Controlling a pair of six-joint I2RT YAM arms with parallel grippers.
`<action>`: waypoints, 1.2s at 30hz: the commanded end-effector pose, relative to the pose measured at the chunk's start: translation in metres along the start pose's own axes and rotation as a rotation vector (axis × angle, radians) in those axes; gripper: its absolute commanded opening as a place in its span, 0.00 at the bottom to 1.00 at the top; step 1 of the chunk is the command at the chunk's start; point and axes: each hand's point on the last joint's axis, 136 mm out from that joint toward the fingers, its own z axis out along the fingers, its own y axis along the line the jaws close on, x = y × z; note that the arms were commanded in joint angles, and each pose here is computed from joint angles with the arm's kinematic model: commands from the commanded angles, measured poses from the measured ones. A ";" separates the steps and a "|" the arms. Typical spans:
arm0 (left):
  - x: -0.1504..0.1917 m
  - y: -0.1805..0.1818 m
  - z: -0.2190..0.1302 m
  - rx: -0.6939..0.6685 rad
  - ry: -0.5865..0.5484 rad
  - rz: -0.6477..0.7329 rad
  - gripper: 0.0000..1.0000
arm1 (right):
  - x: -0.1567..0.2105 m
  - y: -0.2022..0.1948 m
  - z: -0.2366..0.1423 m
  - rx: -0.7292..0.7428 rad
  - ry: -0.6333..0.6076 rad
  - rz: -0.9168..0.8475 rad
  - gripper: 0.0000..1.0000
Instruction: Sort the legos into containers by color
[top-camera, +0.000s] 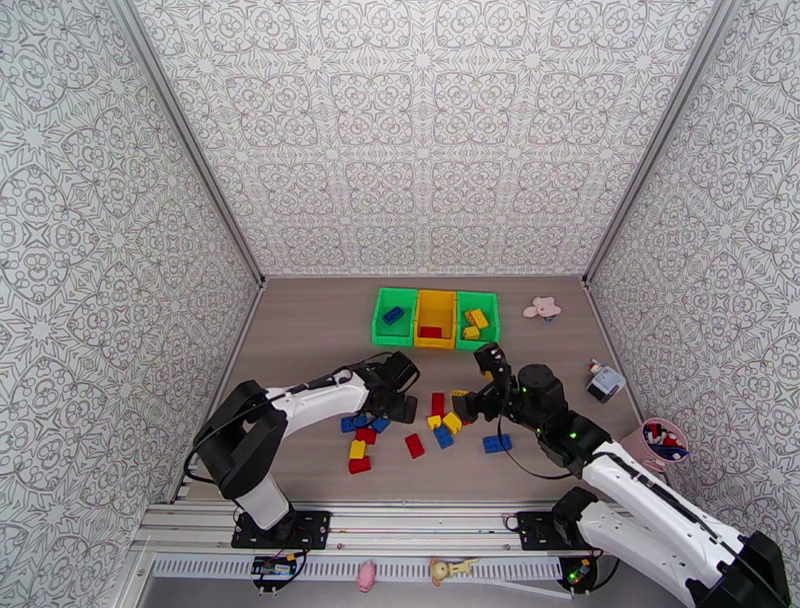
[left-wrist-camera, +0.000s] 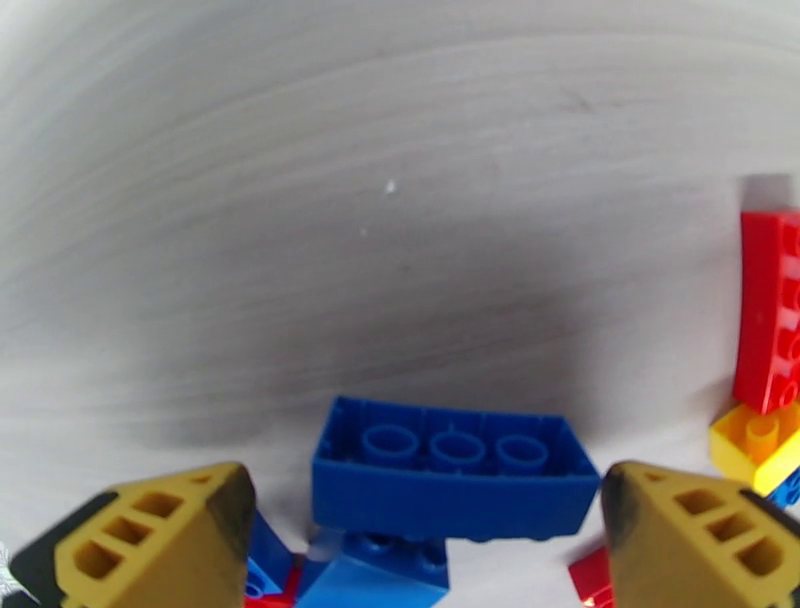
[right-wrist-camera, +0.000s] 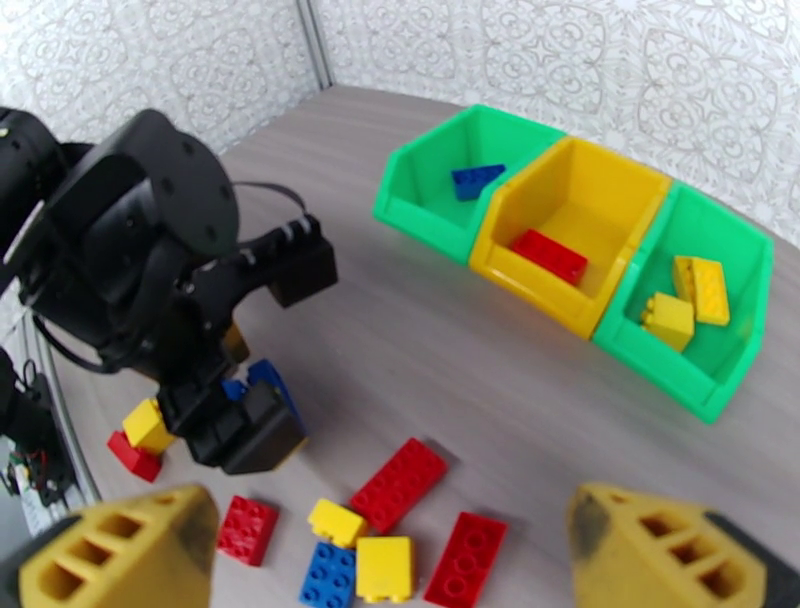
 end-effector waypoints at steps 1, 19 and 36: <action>-0.006 -0.006 0.004 0.026 -0.005 0.014 0.87 | 0.001 0.006 -0.002 -0.031 -0.019 0.027 0.95; -0.040 -0.011 -0.037 0.060 -0.214 -0.001 0.65 | -0.001 0.006 -0.001 -0.033 -0.035 0.037 0.95; -0.156 0.000 -0.116 0.128 -0.770 -0.069 0.64 | -0.032 -0.013 0.008 0.066 -0.167 0.071 0.95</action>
